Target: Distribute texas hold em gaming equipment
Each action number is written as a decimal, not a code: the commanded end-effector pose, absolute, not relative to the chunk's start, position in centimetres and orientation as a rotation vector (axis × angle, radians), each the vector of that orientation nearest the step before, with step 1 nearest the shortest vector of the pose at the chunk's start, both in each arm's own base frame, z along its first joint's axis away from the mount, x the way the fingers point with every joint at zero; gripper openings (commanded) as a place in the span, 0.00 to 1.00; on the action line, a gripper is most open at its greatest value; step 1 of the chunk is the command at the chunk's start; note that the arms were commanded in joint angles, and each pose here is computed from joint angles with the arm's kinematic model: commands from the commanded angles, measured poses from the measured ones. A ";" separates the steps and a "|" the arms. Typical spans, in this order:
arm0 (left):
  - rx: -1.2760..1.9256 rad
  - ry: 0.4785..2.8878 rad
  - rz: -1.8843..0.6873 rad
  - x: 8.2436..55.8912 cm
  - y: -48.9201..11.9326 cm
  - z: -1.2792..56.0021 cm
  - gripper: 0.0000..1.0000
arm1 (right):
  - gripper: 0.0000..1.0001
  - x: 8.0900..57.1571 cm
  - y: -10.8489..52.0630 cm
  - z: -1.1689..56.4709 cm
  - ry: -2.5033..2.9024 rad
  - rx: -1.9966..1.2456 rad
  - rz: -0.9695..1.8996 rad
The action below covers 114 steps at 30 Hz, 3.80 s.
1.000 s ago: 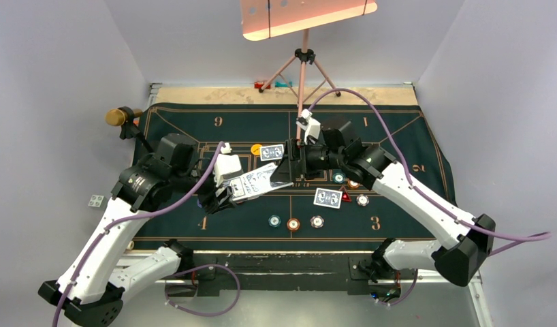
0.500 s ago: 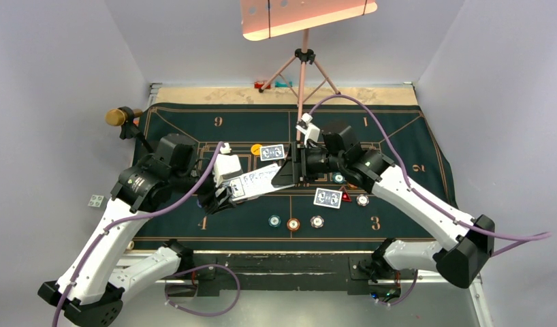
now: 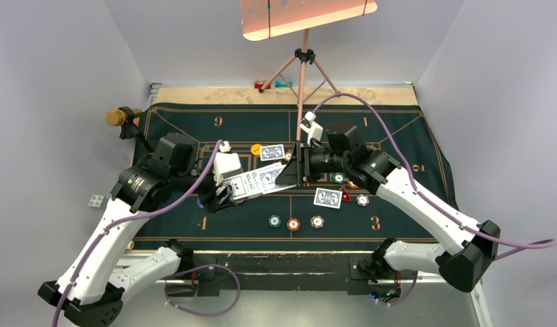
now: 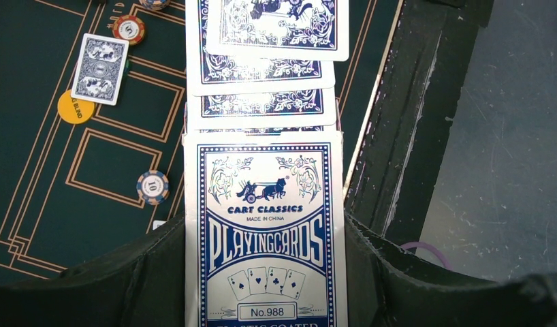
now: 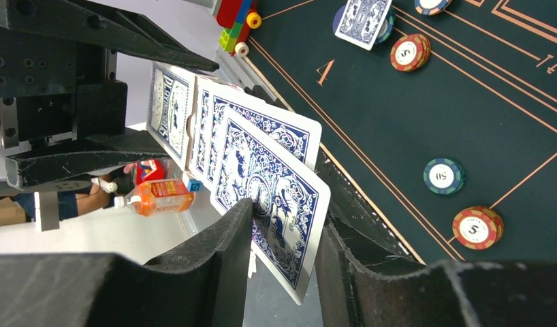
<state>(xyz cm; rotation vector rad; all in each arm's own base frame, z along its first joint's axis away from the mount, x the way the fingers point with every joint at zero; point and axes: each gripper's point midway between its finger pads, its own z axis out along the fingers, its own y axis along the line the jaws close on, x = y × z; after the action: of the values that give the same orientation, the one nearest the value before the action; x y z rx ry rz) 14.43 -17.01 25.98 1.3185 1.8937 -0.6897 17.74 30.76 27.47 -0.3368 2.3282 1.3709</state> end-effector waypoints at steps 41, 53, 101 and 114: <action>1.224 1.812 -0.744 15.1 -18.1 28.6 0.00 | 0.44 16.5 29.2 29.5 2.359 -0.411 1.304; 1.219 1.817 -0.739 15.3 -18.1 28.6 0.00 | 0.38 15.8 28.7 30.3 2.333 -0.409 1.358; 1.252 1.813 -0.707 14.4 -17.1 28.2 0.00 | 0.00 32.7 25.4 28.7 2.179 -0.076 1.292; 1.258 1.798 -0.725 14.1 -17.3 29.0 0.00 | 0.00 27.1 44.8 18.4 2.349 -0.453 1.740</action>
<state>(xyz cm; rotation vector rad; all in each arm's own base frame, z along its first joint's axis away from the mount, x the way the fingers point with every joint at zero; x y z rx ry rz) 14.03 -16.82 26.98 1.2574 1.8785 -0.7097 27.27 40.82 14.67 -0.3497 2.5302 1.5385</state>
